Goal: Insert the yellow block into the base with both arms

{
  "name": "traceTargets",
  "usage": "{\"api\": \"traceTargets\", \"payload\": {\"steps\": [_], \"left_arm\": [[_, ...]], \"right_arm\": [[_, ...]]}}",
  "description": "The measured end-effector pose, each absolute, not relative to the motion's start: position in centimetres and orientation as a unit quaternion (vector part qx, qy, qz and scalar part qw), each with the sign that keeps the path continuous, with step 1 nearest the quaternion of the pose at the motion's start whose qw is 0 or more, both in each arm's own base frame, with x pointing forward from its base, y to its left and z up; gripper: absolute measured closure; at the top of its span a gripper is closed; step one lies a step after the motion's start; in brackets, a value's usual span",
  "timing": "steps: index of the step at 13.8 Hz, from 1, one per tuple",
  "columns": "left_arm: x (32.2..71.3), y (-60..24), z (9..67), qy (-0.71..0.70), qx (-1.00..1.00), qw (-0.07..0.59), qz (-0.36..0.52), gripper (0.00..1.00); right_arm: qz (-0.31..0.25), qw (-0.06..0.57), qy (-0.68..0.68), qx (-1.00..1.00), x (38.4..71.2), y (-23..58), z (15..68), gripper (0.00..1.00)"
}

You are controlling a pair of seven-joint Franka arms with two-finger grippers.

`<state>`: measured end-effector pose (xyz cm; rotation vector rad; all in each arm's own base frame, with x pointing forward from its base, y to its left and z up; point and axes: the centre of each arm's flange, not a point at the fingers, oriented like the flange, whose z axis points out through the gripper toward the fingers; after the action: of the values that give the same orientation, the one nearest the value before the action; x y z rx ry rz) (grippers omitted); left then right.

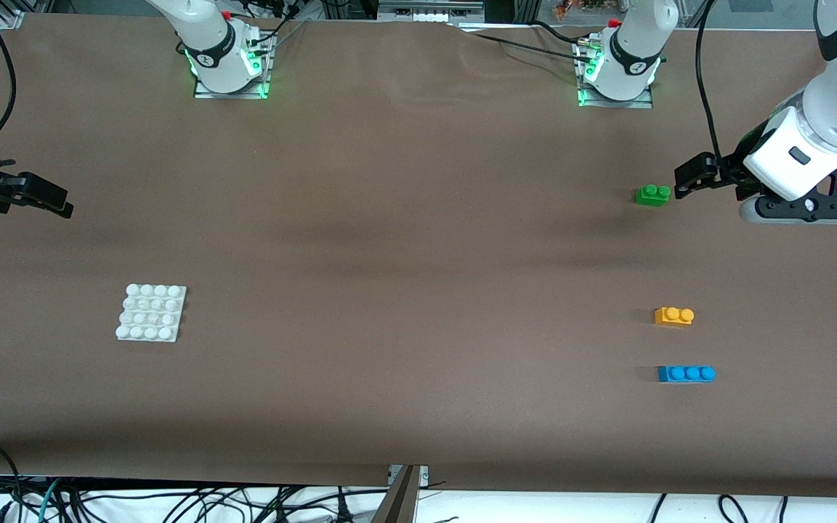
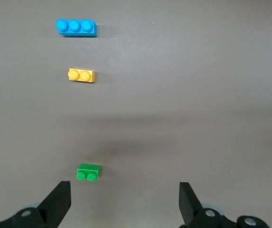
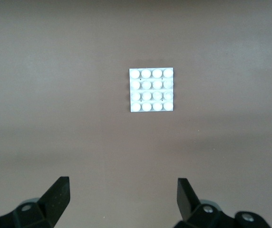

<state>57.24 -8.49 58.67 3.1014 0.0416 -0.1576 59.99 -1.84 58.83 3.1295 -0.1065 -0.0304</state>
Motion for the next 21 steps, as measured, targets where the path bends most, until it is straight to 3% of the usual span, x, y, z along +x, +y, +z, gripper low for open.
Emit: {"api": "traceTargets", "payload": {"steps": [12,16,21], "left_arm": [[57.3,-8.6,58.6,0.012,0.998,0.018,-0.052,0.0],[57.3,-8.6,58.6,0.012,0.998,0.018,-0.052,0.0],[57.3,-8.6,58.5,0.012,0.998,0.018,-0.052,0.0]], "right_arm": [[-0.015,0.007,-0.04,0.999,60.6,-2.3,57.6,0.0],[-0.031,0.035,-0.053,0.998,63.1,-4.7,52.3,0.0],[-0.041,0.05,-0.069,0.996,65.3,-8.4,40.4,0.0]]}}
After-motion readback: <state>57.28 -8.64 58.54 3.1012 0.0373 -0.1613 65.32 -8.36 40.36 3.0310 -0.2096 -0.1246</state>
